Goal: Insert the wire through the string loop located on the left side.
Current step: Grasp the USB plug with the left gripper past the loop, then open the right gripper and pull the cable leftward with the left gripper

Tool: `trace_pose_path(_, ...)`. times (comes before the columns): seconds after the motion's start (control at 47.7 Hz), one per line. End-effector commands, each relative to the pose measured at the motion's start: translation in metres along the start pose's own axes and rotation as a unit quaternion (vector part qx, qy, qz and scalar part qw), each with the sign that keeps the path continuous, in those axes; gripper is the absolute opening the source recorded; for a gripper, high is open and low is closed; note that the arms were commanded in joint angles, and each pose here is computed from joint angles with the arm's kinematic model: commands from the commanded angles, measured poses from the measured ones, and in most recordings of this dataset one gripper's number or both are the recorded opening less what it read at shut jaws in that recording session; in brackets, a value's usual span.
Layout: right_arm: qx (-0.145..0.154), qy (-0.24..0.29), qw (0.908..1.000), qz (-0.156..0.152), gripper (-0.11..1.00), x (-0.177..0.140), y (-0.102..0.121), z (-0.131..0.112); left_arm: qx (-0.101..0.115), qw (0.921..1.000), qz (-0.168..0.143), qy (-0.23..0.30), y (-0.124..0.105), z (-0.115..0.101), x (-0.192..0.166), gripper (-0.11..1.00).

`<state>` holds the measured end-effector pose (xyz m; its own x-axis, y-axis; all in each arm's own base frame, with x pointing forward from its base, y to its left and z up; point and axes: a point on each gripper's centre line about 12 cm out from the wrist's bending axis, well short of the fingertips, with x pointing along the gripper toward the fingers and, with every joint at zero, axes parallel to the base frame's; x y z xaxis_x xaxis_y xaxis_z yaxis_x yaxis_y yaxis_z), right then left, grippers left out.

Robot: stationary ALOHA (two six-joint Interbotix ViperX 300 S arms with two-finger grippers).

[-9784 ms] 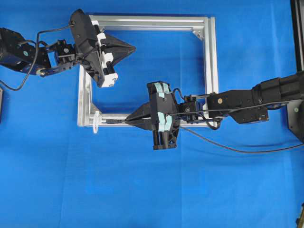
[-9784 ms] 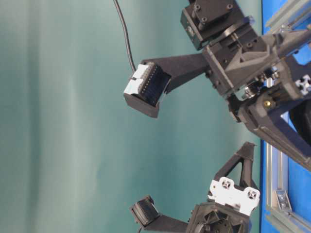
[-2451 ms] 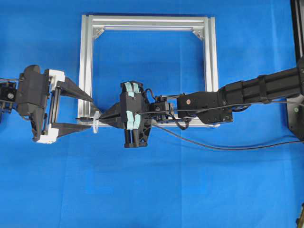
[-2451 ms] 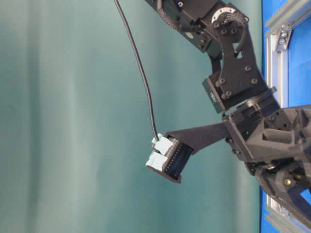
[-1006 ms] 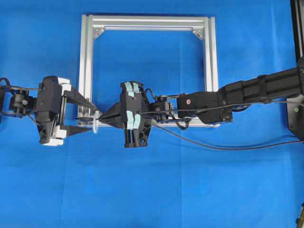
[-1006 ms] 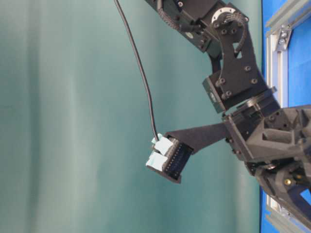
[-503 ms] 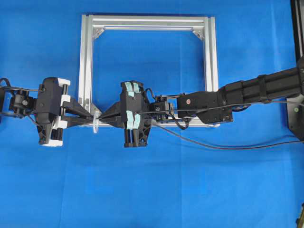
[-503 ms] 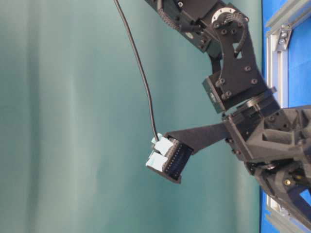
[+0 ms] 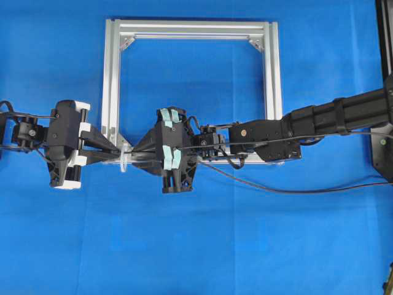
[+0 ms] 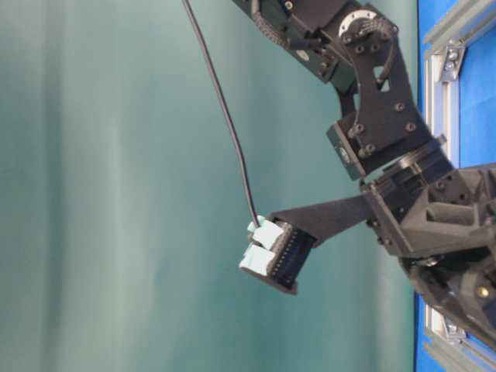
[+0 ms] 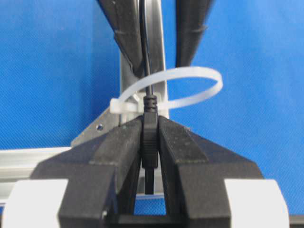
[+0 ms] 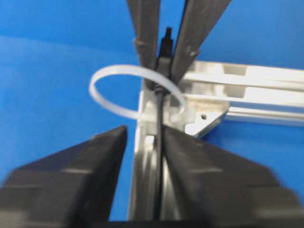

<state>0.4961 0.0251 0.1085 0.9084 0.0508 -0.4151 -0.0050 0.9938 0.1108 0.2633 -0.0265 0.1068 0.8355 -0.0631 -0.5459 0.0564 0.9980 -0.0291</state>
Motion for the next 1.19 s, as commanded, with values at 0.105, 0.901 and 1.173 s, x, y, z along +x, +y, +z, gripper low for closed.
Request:
trace_pose_path(0.105,-0.003,-0.023,0.9997,0.008,0.76,-0.005,0.008,0.018,0.001,0.9999,0.000,-0.013,0.000,0.007,-0.001,0.08)
trace_pose_path(0.901,-0.005,-0.023,0.9996,0.014,0.97,-0.007,0.015,0.020,-0.014,0.9994,-0.011,0.030,0.001,-0.015,-0.078,0.08)
trace_pose_path(1.173,-0.005,-0.021,0.9997,0.014,0.97,-0.007,0.015,0.019,-0.021,0.9991,-0.020,-0.031,0.000,-0.001,-0.111,0.08)
